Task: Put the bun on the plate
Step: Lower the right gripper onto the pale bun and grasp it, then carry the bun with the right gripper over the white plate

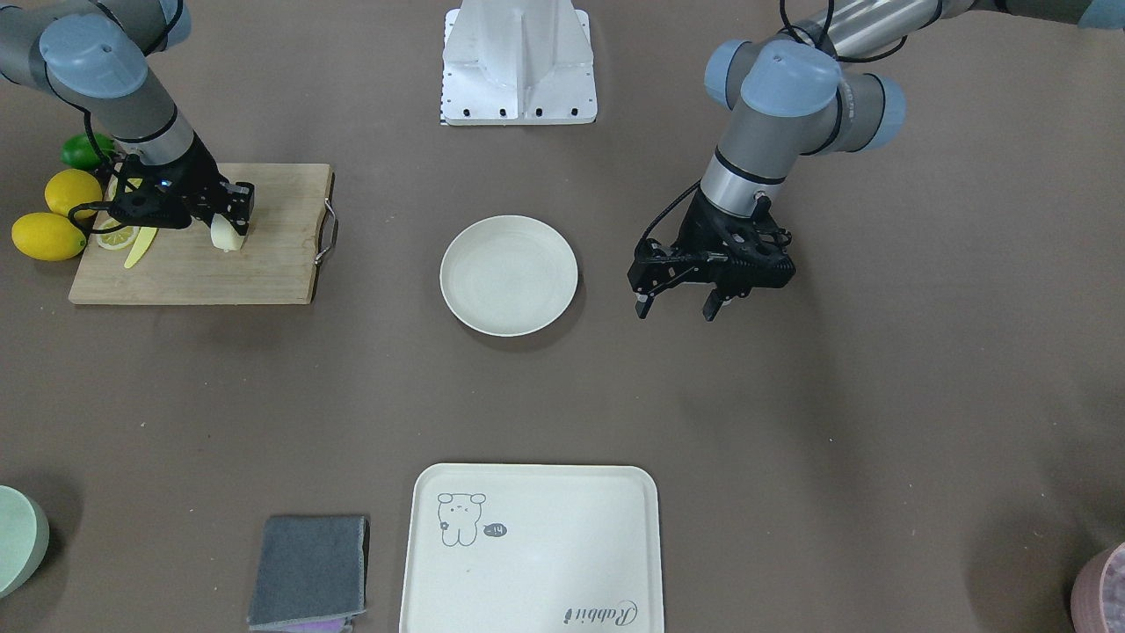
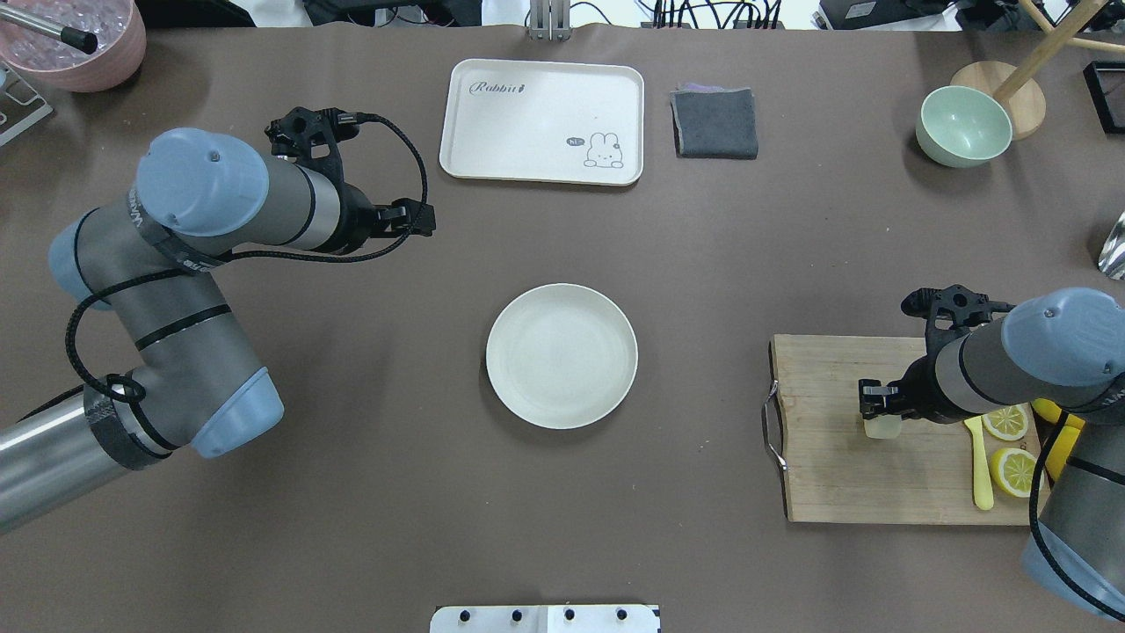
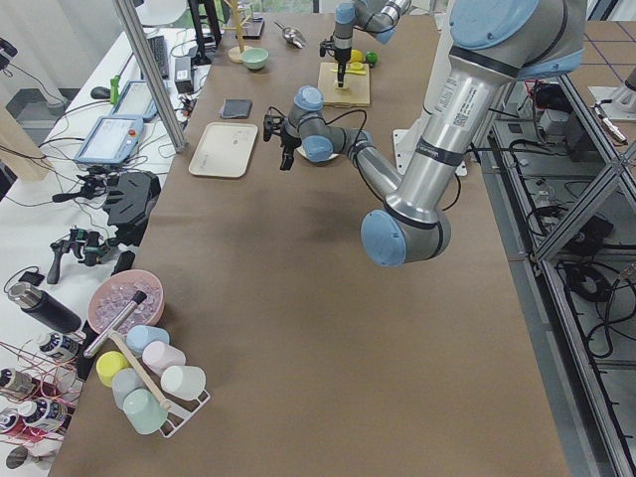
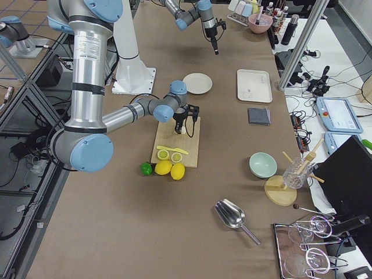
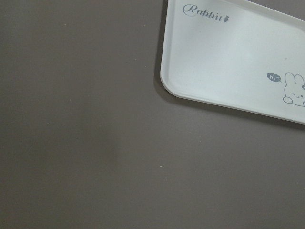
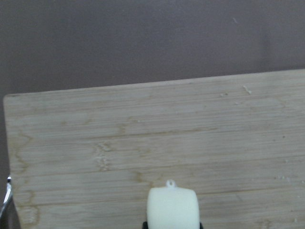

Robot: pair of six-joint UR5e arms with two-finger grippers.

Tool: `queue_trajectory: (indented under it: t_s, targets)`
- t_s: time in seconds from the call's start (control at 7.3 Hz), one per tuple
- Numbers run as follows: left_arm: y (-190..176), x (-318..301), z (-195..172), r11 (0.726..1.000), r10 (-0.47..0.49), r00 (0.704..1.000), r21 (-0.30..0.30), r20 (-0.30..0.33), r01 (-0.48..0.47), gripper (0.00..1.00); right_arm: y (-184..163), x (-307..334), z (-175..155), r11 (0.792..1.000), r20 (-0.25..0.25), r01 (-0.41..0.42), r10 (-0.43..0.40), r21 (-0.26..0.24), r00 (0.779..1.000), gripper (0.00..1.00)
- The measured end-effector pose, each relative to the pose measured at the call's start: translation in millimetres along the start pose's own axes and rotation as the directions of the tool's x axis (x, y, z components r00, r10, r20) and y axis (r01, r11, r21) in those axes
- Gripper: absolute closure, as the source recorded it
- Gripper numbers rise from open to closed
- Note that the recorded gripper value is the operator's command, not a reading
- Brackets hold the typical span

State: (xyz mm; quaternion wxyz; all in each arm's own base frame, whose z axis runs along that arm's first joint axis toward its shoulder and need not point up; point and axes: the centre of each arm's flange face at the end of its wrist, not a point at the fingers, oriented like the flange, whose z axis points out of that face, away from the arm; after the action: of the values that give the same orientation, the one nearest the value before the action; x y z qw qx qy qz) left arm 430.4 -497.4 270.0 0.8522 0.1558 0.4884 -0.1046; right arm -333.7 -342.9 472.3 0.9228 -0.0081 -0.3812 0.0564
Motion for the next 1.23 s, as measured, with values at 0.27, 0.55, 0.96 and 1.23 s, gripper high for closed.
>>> queue_trajectory:
  t_s: [0.27,0.55,0.96,1.23]
  targets:
    - [-4,-7,-5,1.0,0.012,1.0,0.007,0.003,-0.012,0.02,-6,-25,-32,1.0,0.069,0.009,-0.01,0.011,0.998,1.0]
    - [-13,-28,-6,0.999,0.04,0.999,0.016,0.029,-0.041,0.02,-26,-109,-70,1.0,0.107,0.008,-0.008,0.002,0.994,1.0]
    - [-21,-55,-7,0.998,0.05,0.997,0.022,0.057,-0.051,0.02,-13,-269,-96,0.999,0.075,0.044,-0.045,0.011,0.996,1.0]
    - [-26,-71,-10,0.999,0.039,0.997,0.017,0.066,-0.04,0.02,-16,-333,-82,0.997,0.062,0.062,-0.064,0.035,0.996,1.0]
